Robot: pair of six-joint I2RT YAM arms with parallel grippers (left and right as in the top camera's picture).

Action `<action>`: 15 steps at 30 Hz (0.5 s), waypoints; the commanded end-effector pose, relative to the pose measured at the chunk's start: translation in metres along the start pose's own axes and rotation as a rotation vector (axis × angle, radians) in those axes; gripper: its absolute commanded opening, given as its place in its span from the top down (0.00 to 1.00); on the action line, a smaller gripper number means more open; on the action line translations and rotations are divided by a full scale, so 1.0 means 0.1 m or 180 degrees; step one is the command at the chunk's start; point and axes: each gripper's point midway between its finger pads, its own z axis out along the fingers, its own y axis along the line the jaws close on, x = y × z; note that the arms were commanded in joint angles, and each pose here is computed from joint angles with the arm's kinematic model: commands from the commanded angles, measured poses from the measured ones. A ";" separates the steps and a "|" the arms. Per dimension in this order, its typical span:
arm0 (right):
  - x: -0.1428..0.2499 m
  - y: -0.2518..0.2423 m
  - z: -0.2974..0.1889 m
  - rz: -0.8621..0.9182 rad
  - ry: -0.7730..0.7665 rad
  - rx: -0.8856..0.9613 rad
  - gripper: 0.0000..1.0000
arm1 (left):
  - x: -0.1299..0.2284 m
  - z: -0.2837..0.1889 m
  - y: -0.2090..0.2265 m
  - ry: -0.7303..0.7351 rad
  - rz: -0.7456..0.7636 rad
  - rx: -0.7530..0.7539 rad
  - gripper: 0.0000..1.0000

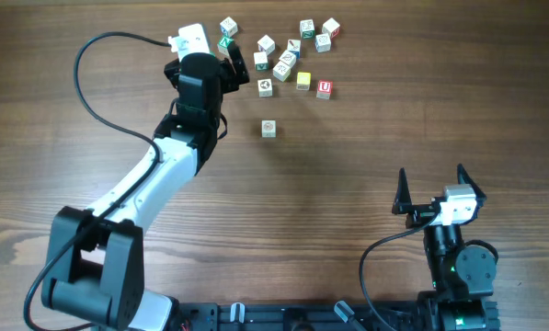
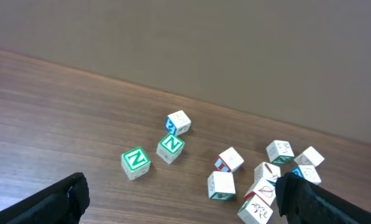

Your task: Form a horizontal line

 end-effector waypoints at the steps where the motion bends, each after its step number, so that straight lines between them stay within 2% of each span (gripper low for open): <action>1: -0.02 0.04 0.00 -0.0028 -0.0030 -0.0064 0.00 | 0.04 0.07 0.00 0.0058 0.0007 0.0152 0.00; 15: -0.02 0.04 0.00 -0.0027 -0.0028 -0.0063 0.01 | -0.16 0.13 0.21 -0.0087 -0.0103 0.0178 0.00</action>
